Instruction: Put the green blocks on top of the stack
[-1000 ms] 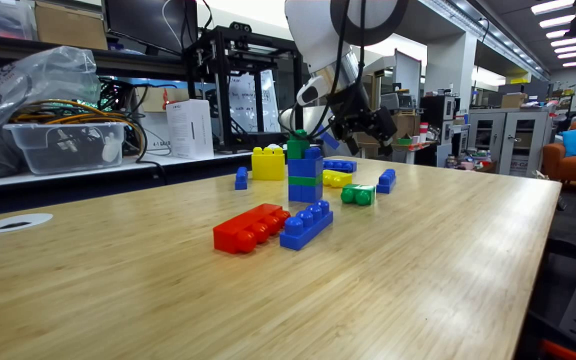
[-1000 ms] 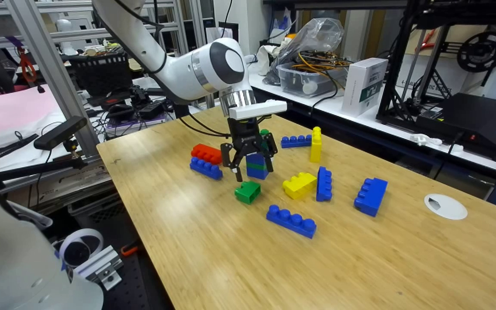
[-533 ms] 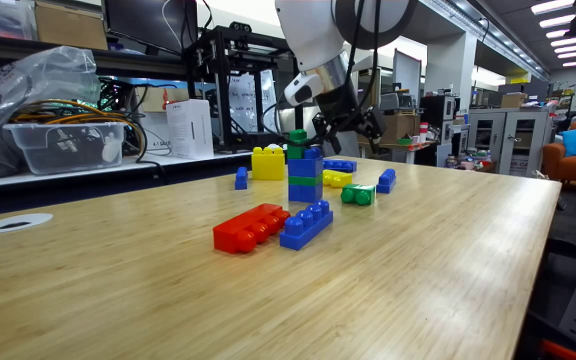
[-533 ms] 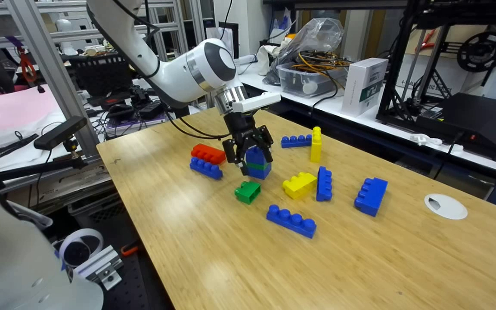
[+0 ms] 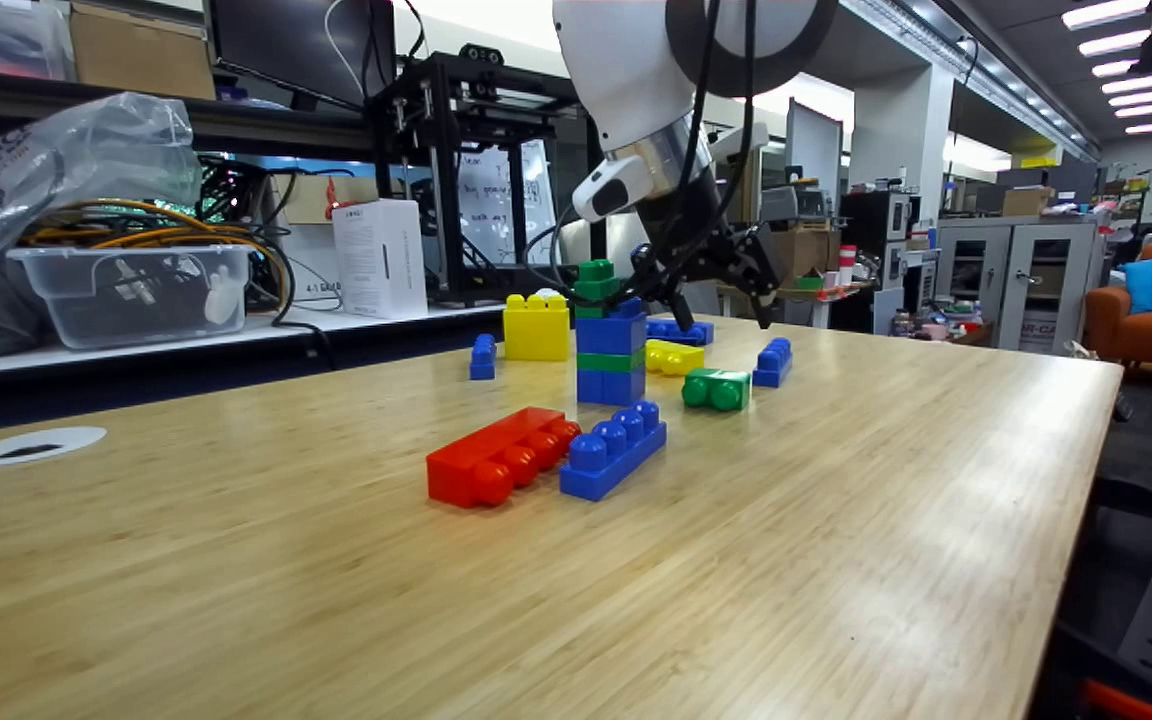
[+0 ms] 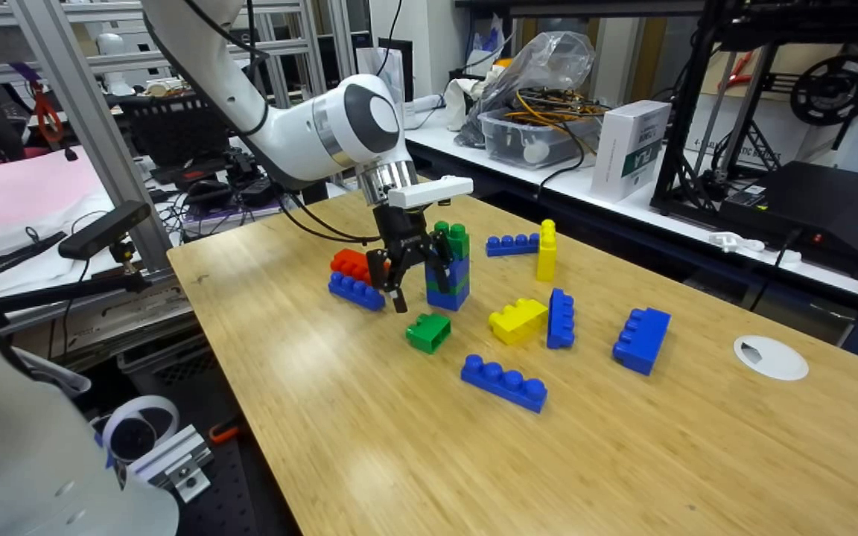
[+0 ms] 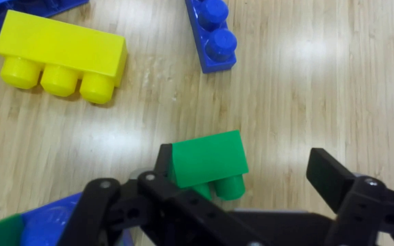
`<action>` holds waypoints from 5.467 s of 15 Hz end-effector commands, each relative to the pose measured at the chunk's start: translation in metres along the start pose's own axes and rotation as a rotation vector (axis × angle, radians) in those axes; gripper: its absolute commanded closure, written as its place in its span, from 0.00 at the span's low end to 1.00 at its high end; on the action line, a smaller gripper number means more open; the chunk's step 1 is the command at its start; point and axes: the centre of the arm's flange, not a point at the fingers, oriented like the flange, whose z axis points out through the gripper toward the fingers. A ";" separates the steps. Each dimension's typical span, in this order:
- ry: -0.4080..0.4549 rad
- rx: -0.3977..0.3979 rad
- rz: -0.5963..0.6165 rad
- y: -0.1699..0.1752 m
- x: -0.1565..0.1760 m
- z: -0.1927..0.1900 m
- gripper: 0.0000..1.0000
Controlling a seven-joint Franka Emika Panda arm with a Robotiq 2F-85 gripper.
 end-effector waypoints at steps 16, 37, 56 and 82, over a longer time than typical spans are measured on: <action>0.059 -0.172 -0.068 -0.022 0.002 0.039 0.00; 0.085 -0.219 -0.087 -0.020 0.020 0.058 0.00; 0.353 -0.021 0.340 -0.048 -0.077 -0.018 0.56; 1.089 -0.040 1.420 -0.095 -0.047 -0.053 0.56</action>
